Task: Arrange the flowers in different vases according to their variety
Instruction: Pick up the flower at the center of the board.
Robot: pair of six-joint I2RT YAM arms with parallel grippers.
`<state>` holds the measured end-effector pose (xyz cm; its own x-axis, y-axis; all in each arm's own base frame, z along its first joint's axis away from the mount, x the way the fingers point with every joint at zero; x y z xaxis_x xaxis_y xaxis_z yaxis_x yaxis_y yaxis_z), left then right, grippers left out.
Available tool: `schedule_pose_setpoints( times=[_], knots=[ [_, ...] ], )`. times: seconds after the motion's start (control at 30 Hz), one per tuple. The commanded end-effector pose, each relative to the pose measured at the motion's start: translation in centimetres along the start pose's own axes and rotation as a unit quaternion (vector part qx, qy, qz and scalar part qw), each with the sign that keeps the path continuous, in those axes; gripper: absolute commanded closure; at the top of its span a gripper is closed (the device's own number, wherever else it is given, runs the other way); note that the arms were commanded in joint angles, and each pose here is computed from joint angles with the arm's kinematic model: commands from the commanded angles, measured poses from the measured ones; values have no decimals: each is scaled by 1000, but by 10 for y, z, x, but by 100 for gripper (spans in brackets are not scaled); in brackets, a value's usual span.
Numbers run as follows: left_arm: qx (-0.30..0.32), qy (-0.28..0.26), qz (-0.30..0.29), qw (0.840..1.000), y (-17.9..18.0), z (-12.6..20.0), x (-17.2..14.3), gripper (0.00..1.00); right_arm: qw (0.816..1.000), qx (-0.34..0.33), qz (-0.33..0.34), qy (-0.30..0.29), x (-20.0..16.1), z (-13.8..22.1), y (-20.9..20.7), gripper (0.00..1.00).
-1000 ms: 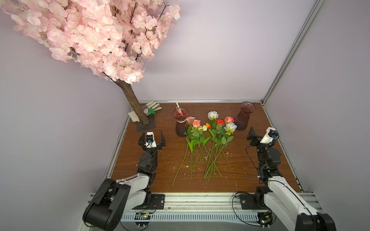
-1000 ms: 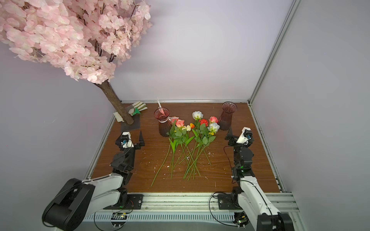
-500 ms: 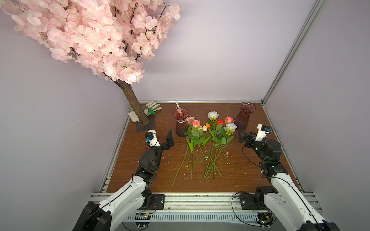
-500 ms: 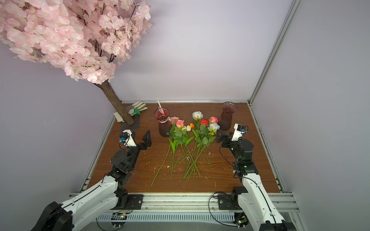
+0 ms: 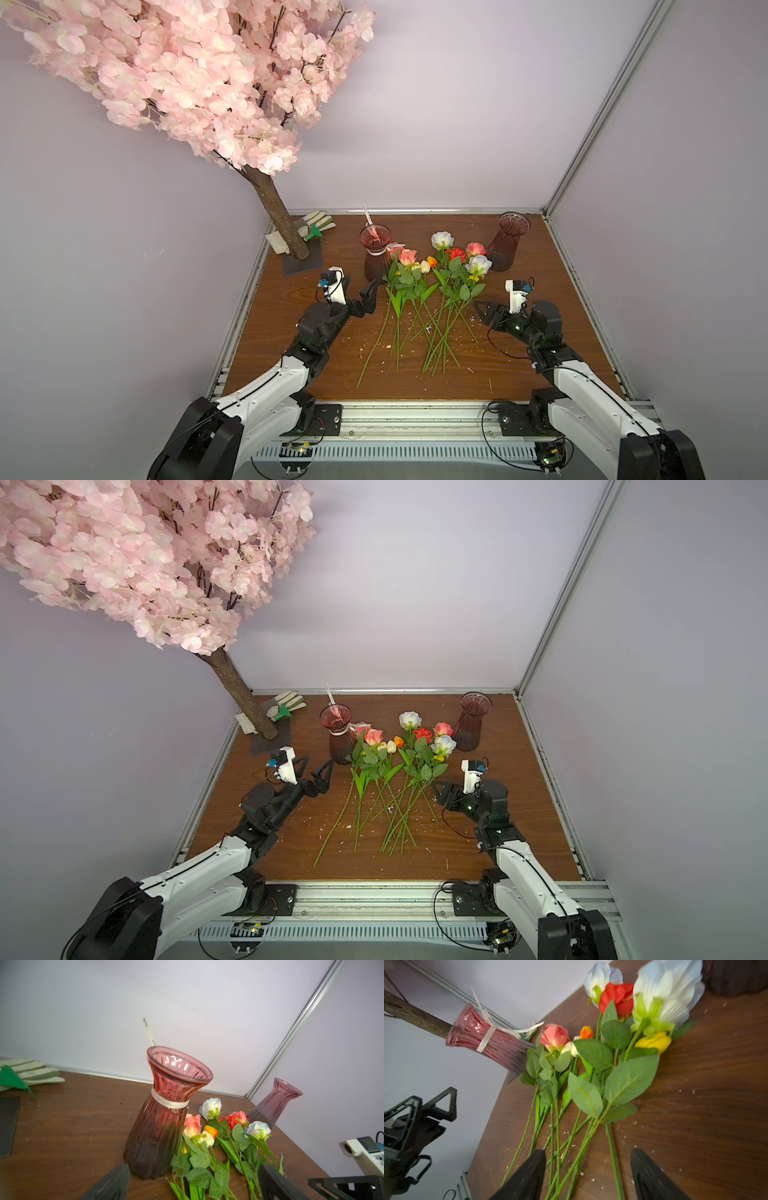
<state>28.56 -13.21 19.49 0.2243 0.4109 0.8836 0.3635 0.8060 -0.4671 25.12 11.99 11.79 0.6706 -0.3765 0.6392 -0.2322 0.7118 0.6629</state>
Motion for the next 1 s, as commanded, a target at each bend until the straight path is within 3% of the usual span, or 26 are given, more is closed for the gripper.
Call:
schedule_pose_setpoints(
  times=[0.0, 0.27, 0.63, 0.97],
  knots=[
    [5, -11, 59, 998, 10, -3, 3, 0, 1000, 16, -6, -16, 2, -7, 14, 33],
    [1, -6, 57, 998, 11, -4, -1, 0, 1000, 3, -15, 2, -14, -25, 17, 46],
    [-5, -6, 56, 998, 9, -3, -1, 0, 997, -67, -43, 10, -19, -33, -5, 47],
    [-19, -2, 56, 998, 4, -3, -1, 0, 997, -51, -59, 10, -17, -42, -2, 57]
  ],
)
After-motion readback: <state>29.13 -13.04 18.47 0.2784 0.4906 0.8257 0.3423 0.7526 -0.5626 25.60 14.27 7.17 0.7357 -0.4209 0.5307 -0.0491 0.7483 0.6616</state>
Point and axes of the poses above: each gripper's point midway between its finger pads, its own z axis back along the fingers, its own y axis along the line the jaws close on, x = y × z, the point moved 2 cm from there along z, back along the fingers, and after that the axes turned 2 degrees about z, right-handed, at the moved point
